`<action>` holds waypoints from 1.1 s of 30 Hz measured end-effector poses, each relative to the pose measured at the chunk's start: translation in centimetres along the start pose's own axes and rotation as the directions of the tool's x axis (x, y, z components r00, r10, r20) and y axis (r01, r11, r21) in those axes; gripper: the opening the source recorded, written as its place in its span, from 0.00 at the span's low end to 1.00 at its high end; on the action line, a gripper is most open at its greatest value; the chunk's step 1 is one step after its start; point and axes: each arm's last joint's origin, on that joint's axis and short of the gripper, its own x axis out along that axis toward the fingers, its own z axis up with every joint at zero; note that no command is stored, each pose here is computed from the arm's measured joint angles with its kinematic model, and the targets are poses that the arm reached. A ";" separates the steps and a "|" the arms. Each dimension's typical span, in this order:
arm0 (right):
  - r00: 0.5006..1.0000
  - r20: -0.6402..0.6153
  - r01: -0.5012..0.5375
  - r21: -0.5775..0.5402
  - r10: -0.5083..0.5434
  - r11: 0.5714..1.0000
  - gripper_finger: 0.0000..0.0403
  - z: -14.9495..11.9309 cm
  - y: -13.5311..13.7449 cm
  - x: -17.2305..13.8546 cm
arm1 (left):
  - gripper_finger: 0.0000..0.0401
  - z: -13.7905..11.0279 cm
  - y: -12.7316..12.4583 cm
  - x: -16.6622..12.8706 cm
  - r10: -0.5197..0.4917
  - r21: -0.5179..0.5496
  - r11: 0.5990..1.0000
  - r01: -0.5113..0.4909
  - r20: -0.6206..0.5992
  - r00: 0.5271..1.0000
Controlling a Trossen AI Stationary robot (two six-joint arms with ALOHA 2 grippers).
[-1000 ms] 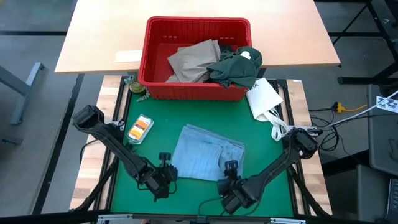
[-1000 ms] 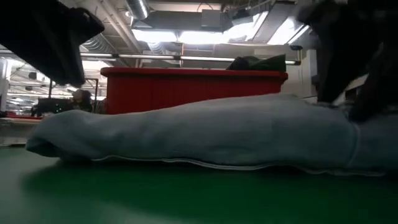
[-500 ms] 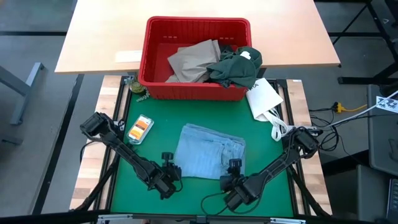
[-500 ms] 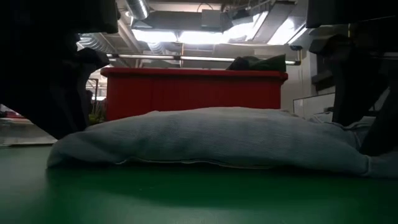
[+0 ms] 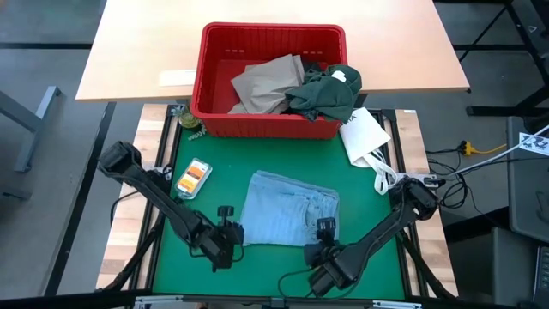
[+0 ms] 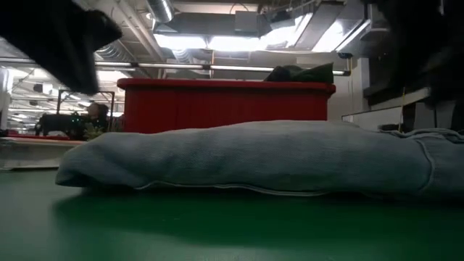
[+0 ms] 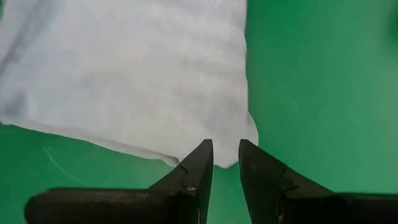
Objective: Fold Laundry from Bin
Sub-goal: Fold the blue pants
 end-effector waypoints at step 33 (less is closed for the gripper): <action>0.842 -0.519 0.084 -0.140 -0.145 0.987 0.44 -3.0 -11.4 13.5 | 0.18 5.6 17.2 7.6 0.222 -0.124 0.965 -0.232 -0.084 0.971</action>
